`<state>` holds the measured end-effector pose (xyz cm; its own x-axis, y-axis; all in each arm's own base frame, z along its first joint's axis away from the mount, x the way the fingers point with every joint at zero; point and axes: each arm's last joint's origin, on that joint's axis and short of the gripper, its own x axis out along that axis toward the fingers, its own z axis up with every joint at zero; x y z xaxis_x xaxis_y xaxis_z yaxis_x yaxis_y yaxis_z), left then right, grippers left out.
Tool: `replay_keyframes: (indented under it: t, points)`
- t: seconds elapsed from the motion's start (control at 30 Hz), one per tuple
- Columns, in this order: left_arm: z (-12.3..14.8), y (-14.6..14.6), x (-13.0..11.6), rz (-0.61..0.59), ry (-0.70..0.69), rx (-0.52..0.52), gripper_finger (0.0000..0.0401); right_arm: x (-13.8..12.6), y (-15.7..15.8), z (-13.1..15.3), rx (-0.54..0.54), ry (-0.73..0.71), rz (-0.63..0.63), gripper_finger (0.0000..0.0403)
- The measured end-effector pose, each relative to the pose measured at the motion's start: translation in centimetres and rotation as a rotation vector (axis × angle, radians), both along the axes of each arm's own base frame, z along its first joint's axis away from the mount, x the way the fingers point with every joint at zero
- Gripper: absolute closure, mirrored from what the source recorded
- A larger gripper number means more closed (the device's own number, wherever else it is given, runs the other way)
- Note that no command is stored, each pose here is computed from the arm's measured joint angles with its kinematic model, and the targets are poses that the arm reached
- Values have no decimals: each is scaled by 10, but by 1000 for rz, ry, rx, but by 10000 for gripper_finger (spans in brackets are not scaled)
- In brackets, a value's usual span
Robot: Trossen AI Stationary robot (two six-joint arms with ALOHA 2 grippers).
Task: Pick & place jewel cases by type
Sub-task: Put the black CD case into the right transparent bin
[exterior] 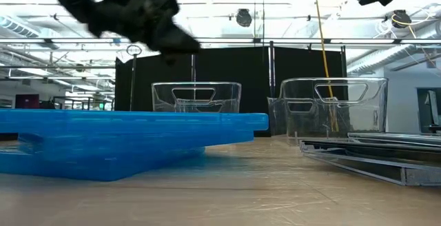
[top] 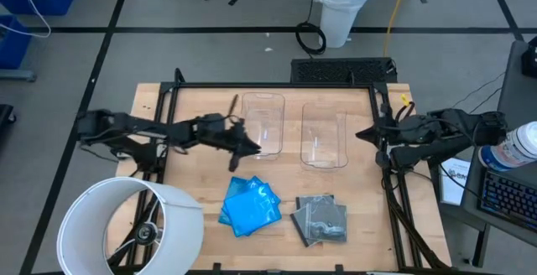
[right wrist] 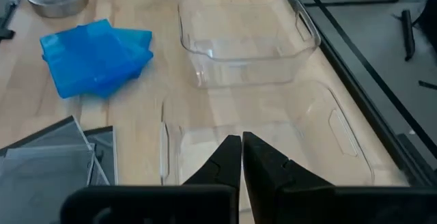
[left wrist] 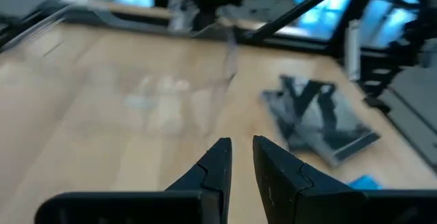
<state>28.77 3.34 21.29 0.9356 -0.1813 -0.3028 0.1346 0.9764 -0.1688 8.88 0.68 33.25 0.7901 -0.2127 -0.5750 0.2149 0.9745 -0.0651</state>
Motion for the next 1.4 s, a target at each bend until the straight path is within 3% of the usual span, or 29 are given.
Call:
replay_keyframes:
  t: [0.13, 0.33, 0.53, 0.7, 0.83, 1.0, 1.17, 1.4]
  points:
    - [12, 3, 33, -74, -17, 4, 334, -1, 0, -3, -2, 24, 0, 397]
    - [18, 10, 78, -89, 25, 30, 334, 2, 1, -12, -6, 42, -1, 397]
    - [17, 13, 122, -120, 85, 73, 334, 6, 2, -18, 56, 39, -3, 397]
    - [5, -8, 159, -216, 175, 132, 334, 4, 3, -20, 102, 71, -4, 397]
    - [-3, -35, 180, -307, 214, 183, 334, -2, 4, -26, 224, 149, -27, 397]
    - [-3, -76, 186, -372, 202, 302, 334, -2, 7, -41, 401, 220, -75, 397]
    - [0, -121, 180, -430, 180, 366, 334, 5, 15, -75, 563, 315, -97, 397]
    - [-15, -178, 173, -451, 167, 450, 334, 18, 22, -122, 677, 267, -223, 397]
